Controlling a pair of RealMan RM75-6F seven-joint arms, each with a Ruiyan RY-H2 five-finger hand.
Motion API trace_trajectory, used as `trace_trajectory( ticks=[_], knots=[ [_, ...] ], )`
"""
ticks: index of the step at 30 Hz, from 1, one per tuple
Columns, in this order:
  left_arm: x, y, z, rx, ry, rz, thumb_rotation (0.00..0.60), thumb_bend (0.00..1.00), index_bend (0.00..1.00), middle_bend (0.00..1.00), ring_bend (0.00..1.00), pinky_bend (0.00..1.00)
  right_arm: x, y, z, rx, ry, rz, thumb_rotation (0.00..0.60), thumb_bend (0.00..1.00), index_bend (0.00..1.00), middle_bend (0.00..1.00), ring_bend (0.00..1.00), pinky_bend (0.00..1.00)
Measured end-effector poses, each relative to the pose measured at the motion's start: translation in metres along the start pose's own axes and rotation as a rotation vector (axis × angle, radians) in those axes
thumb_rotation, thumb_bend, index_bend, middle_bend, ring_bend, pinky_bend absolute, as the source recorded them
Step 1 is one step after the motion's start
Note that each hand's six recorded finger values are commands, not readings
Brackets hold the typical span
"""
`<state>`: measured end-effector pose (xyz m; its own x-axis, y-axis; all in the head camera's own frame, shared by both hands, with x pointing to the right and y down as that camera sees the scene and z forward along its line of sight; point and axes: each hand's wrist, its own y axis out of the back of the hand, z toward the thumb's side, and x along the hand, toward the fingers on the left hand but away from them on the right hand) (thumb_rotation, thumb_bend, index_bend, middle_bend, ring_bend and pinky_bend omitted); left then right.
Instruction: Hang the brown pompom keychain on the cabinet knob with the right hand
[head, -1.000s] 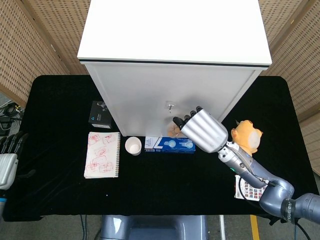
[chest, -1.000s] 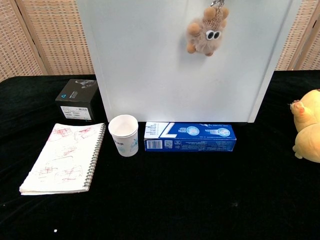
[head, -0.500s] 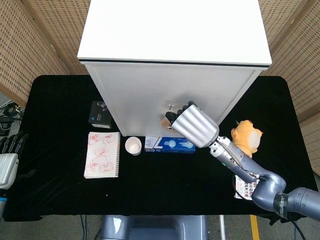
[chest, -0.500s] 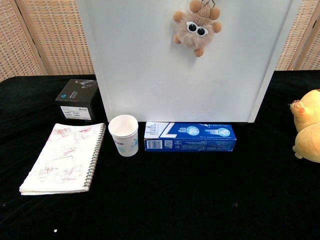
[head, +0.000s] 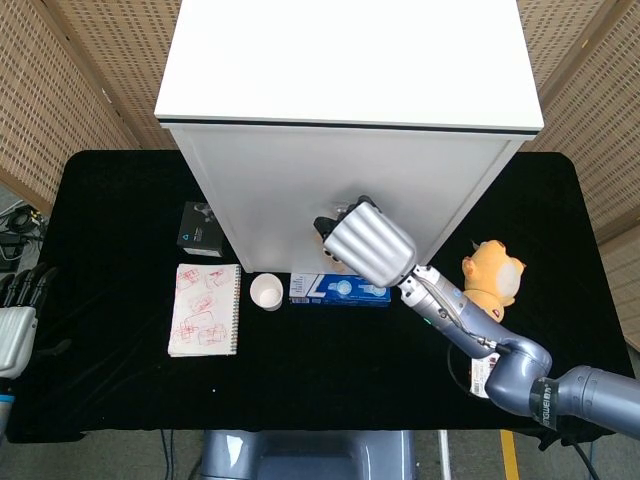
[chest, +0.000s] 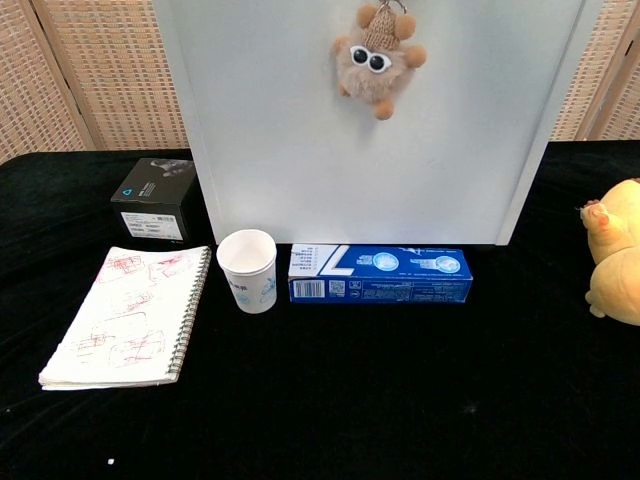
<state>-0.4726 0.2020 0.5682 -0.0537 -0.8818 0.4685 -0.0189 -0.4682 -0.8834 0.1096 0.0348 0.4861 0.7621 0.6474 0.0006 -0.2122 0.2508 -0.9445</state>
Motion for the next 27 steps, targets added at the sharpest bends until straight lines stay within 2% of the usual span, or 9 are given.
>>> trace_trajectory(
  ticks=[24, 27],
  knots=[
    [0.0, 0.0, 0.0, -0.001, -0.001, 0.0, 0.6, 0.0, 0.0, 0.0, 0.0, 0.0, -0.009, -0.005, 0.006, 0.028, 0.0, 0.02, 0.6, 0.65, 0.73, 0.98, 0.97, 1.0],
    [0.0, 0.0, 0.0, -0.002, 0.0, -0.001, 0.6, 0.0, 0.0, 0.0, 0.0, 0.0, -0.011, -0.004, 0.007, 0.037, 0.0, 0.016, 0.6, 0.6, 0.71, 0.98, 0.97, 1.0]
  ],
)
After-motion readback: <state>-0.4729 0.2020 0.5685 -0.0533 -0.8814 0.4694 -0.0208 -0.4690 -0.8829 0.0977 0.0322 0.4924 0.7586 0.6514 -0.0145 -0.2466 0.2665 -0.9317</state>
